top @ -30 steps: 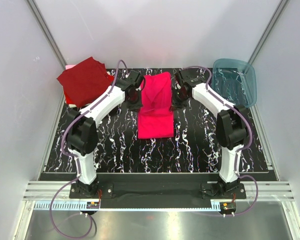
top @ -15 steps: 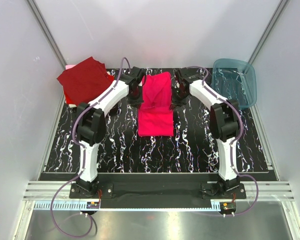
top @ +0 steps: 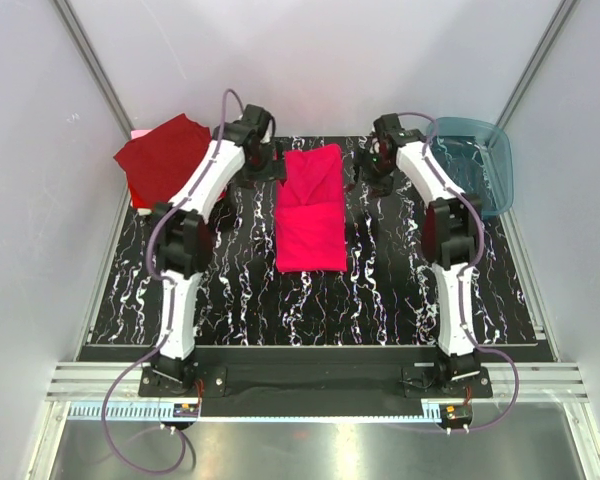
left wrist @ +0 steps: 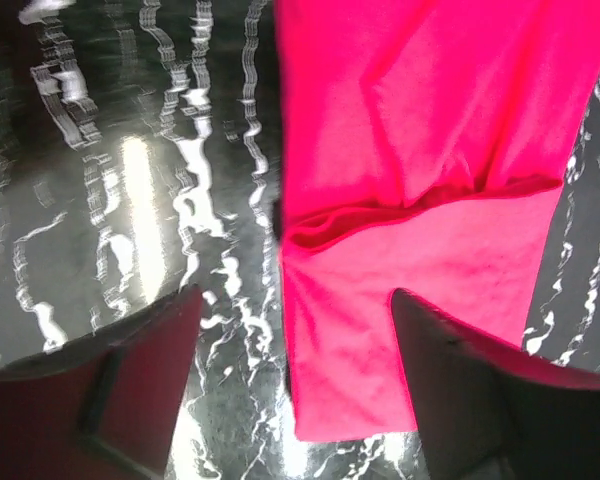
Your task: Fold and stack the t-shirts
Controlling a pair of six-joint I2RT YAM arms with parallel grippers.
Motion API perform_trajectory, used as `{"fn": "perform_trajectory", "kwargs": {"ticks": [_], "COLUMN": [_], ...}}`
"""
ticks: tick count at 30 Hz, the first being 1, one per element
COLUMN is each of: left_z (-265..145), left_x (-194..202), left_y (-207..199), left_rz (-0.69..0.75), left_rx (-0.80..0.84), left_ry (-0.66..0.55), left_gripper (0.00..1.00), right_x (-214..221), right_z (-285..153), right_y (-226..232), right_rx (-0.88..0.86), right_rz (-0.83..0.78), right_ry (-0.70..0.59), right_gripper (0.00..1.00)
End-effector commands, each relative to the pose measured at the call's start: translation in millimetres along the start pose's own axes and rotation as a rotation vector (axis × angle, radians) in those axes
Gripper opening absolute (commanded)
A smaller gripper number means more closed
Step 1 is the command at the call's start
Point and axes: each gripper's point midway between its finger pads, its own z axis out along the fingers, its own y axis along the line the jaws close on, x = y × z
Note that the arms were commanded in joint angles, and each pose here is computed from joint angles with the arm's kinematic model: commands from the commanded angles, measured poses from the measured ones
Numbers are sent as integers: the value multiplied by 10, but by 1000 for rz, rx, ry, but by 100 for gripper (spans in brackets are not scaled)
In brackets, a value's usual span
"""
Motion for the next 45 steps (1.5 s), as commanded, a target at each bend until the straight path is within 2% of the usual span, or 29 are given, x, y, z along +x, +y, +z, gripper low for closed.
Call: {"fn": "perform_trajectory", "kwargs": {"ticks": [1,2,4,5,6,7,9,10,12,13,16,18,21,32,35,37,40,44,45], "left_z": [-493,-731,-639,-828,-841,-686,-827,-690,-767,-670,-627,-550,-434,-171,-113,-74,12,110,119], "left_x": [8,13,312,355,461,706,789,1098,1194,1422,1693,1845,1970,2142,2167,2177,2208,2215,2213], "left_y": [68,56,133,100,93,139,92,161,117,164,157,190,194,166,149,120,75,37,22], "left_rz": [-12,-15,-39,-47,-62,-75,-104,-116,-131,-136,-136,-150,-164,-230,-238,-238,-242,-257,-253], "left_rx": [24,50,60,103,124,141,209,208,263,260,292,308,335,388,398,410,423,422,423], "left_ry": [-65,-109,-73,-105,-99,-62,-117,-57,-96,-55,-49,-56,-47,-38,-26,-25,-12,-1,2], "left_gripper": [90,93,98,99,99,99,99,99,98,98,95,94,93,82,80,79,75,66,61], "right_x": [23,155,269,615,692,729,1161,1212,1538,1703,1930,2052,2136,2038,2018,2021,2018,2018,2020], "right_z": [-588,-689,-773,-641,-855,-871,-864,-851,-780,-693,-541,-423,-286,-41,-5,5,4,-1,0], "right_y": [176,177,257,122,226,263,220,241,162,84,1,12,80,203,211,211,215,228,225], "right_rx": [-64,-83,-155,-144,-206,-248,-302,-334,-345,-333,-329,-332,-333,-288,-291,-293,-302,-314,-318], "right_rz": [-8,5,9,61,58,58,98,90,114,121,128,129,109,100,103,105,100,93,92], "right_ry": [-57,-68,-95,-23,-51,-79,-18,-34,10,34,77,122,156,157,156,155,145,139,138], "right_gripper": [77,77,77,77,77,77,75,74,74,73,65,64,63,60,49,37,28,24,24]}}
